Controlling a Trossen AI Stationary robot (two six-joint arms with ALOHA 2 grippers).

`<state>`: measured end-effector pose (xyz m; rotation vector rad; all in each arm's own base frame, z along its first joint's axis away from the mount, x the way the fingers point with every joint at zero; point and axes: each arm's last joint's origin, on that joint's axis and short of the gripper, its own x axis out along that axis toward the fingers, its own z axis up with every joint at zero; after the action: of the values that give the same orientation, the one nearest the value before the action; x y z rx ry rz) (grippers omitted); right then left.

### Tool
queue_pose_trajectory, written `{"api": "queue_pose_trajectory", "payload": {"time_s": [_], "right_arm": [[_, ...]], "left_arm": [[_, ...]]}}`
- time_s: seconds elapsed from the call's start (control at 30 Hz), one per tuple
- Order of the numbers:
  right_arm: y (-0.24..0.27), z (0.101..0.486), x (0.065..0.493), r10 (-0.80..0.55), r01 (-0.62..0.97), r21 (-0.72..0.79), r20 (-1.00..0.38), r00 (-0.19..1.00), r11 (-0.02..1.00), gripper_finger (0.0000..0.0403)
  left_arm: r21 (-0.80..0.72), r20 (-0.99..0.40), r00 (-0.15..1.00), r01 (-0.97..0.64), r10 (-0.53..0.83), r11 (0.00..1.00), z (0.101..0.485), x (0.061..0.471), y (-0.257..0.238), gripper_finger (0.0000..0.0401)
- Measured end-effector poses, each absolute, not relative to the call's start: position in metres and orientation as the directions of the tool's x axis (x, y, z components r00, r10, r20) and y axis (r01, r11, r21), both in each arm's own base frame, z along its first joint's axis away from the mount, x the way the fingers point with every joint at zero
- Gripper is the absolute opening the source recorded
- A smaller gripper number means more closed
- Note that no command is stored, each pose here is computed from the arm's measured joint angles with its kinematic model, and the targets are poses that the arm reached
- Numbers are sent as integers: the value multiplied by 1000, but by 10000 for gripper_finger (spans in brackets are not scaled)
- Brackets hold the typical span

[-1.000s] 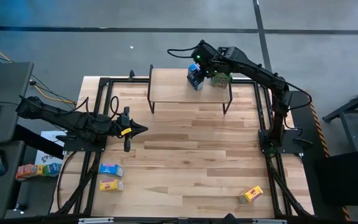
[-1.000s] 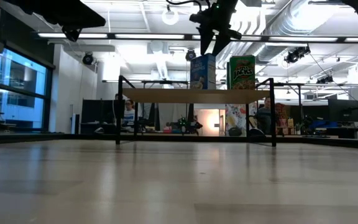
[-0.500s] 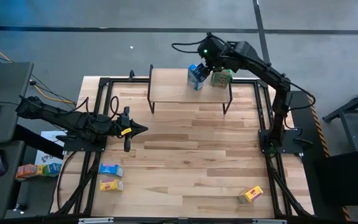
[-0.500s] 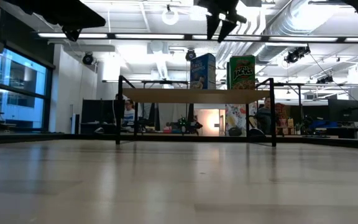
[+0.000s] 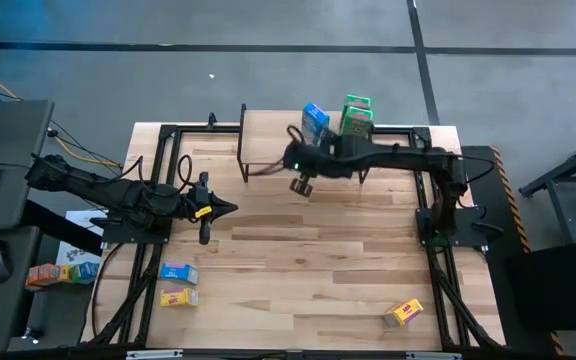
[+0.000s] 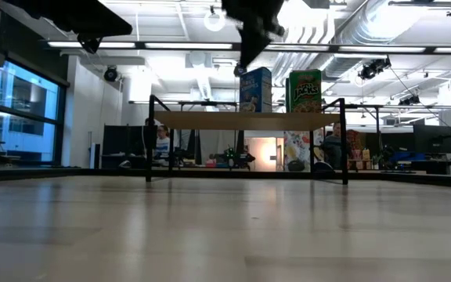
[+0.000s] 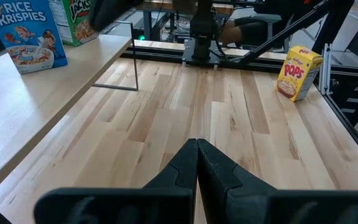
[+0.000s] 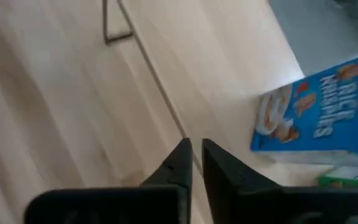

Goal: Stack cereal on shelf
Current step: Adjust the Blue cereal box to be next to the line of green cereal boxes

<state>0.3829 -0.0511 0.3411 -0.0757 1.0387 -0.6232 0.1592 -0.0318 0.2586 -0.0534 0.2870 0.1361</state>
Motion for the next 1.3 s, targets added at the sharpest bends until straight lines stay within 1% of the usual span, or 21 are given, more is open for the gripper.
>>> {"api": "queue_pose_trajectory", "payload": {"time_s": [0.1,0.17,0.27,0.4,0.47,0.53,0.63,0.73,1.0,1.3], "right_arm": [[-52,318,375,-575,484,-400,-763,295,779,20],[-54,311,364,-607,535,-396,-735,303,746,13],[-58,309,348,-627,623,-293,-656,421,725,3],[-67,303,333,-655,702,-81,-450,607,707,2],[-74,290,327,-654,708,-7,-390,648,706,1],[-81,276,324,-651,713,49,-369,664,700,1],[-90,259,323,-671,741,79,-369,643,667,0],[-97,248,323,-717,787,58,-377,587,614,0],[-104,246,323,-785,842,27,-347,513,538,0],[-105,246,321,-835,879,-21,-324,445,476,0]], "left_arm": [[-33,-286,950,-141,126,989,259,159,-32,0],[-34,-285,950,-141,126,989,259,159,-32,0],[-26,-284,951,-138,125,990,259,159,-32,0],[-20,-282,951,-136,125,990,259,159,-32,0],[-20,-282,951,-137,126,990,259,159,-32,0],[-21,-281,951,-137,125,990,259,159,-32,0],[-17,-280,951,-144,134,989,259,159,-32,0],[-11,-278,949,-161,151,987,259,159,-31,0],[6,-280,947,-160,155,987,259,160,-31,0],[12,-290,944,-162,158,987,257,161,-31,0]]}}
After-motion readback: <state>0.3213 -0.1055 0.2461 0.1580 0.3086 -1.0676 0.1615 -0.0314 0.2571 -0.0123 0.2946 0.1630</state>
